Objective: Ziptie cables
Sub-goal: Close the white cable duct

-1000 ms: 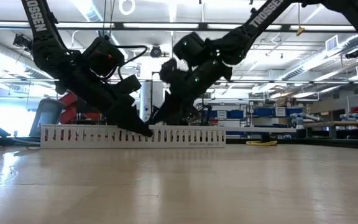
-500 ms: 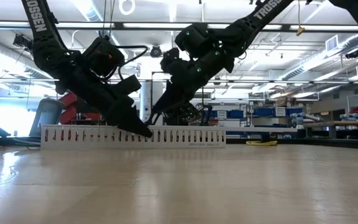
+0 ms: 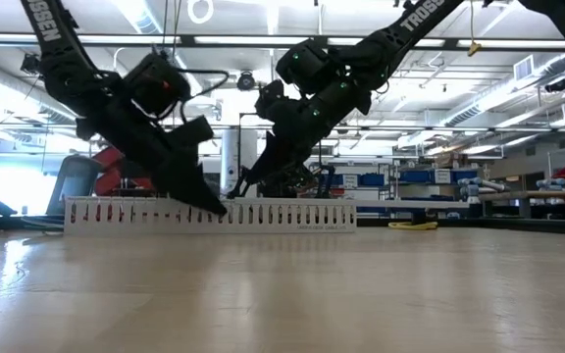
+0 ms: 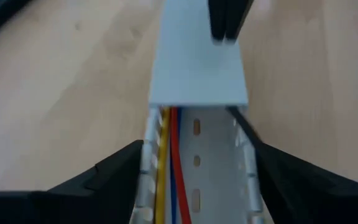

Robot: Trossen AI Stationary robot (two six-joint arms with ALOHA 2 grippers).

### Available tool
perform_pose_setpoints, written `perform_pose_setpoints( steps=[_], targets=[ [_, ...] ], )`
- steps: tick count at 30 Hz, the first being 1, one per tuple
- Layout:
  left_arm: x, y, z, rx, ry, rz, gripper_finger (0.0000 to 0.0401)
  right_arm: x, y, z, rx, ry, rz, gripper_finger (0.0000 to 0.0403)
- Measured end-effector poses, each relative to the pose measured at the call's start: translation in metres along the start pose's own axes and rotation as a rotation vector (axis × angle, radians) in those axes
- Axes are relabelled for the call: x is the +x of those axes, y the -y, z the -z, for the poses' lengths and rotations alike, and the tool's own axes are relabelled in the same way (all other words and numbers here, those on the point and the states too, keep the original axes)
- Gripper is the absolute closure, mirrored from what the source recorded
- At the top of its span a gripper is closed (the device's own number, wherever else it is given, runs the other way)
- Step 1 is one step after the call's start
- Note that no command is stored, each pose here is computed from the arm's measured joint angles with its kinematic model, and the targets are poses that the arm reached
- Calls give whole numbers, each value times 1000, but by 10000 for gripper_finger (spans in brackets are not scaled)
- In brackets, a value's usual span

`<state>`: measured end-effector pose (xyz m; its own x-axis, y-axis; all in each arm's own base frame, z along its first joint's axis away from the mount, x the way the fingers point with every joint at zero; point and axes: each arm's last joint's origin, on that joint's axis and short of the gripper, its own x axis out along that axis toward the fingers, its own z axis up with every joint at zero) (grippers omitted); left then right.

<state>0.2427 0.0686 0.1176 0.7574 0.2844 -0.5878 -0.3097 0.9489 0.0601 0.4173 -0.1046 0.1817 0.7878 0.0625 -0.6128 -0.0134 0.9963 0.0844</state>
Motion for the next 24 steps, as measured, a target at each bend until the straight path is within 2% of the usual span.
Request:
perform_pose_setpoints(
  steps=[5,13,17,24],
  targets=[
    [-19,-1,0,-12,59,-1,105,0,0,1,2,-8,10,403],
    [-26,-1,24,-113,37,2,105,0,0,1,4,-14,9,403],
    [-25,-1,22,-109,78,3,105,0,0,1,3,-12,9,403],
    [-15,0,27,-61,64,1,109,-1,1,3,23,-40,11,403]
  ],
)
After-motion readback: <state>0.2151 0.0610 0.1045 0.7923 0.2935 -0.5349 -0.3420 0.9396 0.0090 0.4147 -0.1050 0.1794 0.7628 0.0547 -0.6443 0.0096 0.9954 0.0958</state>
